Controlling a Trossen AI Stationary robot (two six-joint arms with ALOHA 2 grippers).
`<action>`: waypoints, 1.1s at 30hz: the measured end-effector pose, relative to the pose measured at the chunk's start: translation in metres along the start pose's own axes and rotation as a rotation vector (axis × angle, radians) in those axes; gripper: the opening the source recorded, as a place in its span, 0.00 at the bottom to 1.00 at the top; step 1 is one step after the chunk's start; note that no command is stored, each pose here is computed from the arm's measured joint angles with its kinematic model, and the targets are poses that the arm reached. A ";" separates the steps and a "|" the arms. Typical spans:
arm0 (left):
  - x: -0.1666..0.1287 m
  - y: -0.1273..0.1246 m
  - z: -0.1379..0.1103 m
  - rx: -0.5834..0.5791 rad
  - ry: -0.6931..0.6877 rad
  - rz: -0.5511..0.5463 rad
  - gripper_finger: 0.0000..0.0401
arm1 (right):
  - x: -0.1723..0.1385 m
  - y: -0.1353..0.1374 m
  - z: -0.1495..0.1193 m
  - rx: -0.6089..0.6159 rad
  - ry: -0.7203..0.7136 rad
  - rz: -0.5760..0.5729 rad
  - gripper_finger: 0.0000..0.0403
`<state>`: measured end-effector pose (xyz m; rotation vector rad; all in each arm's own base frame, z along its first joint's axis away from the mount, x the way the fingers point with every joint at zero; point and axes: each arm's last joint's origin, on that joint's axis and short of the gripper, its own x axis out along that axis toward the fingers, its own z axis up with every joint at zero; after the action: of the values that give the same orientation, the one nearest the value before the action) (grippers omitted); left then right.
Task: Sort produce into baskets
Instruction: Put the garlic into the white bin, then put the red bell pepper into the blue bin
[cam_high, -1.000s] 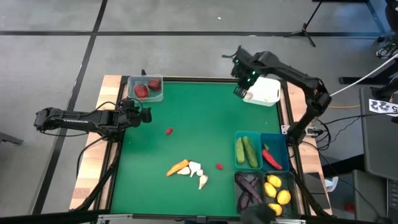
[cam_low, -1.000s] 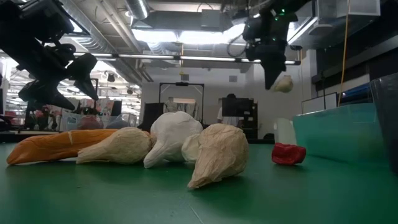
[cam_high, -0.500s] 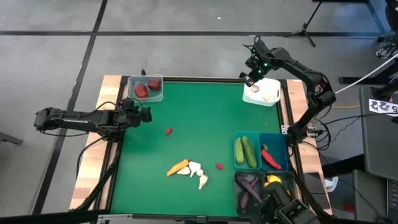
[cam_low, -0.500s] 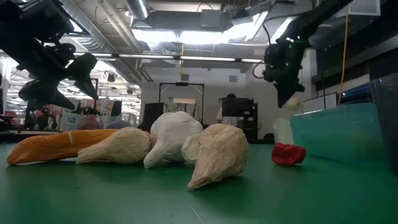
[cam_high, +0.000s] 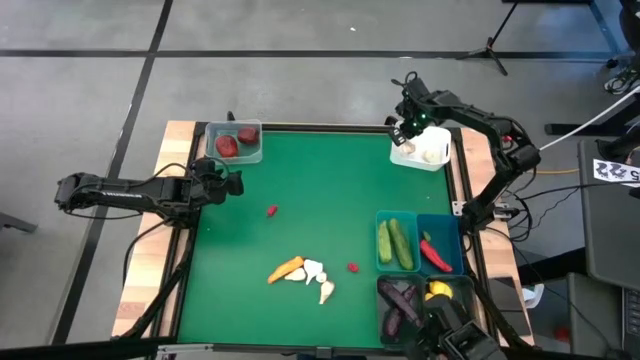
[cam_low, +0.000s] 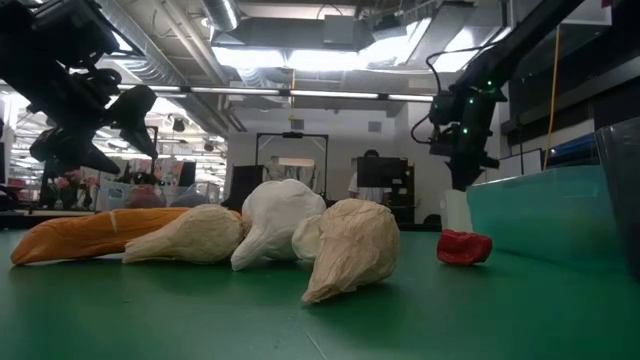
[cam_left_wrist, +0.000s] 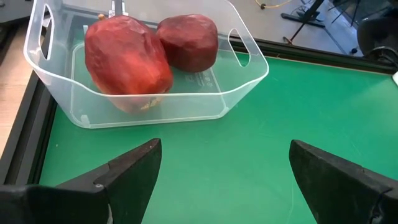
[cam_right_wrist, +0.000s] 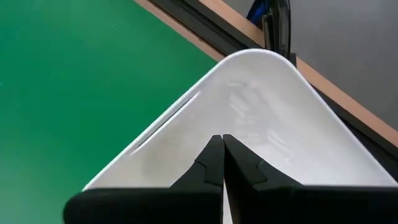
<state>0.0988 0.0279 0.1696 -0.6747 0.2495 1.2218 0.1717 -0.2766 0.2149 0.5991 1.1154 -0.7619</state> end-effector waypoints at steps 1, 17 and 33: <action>0.000 0.000 0.000 0.000 0.000 0.000 0.86 | 0.001 0.000 0.000 0.001 -0.001 -0.007 0.00; 0.000 0.000 0.000 -0.002 -0.004 0.001 0.86 | 0.002 -0.001 -0.002 0.006 0.015 -0.043 0.10; 0.000 0.000 0.000 -0.001 -0.004 0.001 0.86 | -0.035 -0.001 0.022 -0.045 -0.022 -0.098 0.18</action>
<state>0.0988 0.0280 0.1696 -0.6733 0.2461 1.2244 0.1746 -0.2859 0.2552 0.4999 1.1456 -0.8233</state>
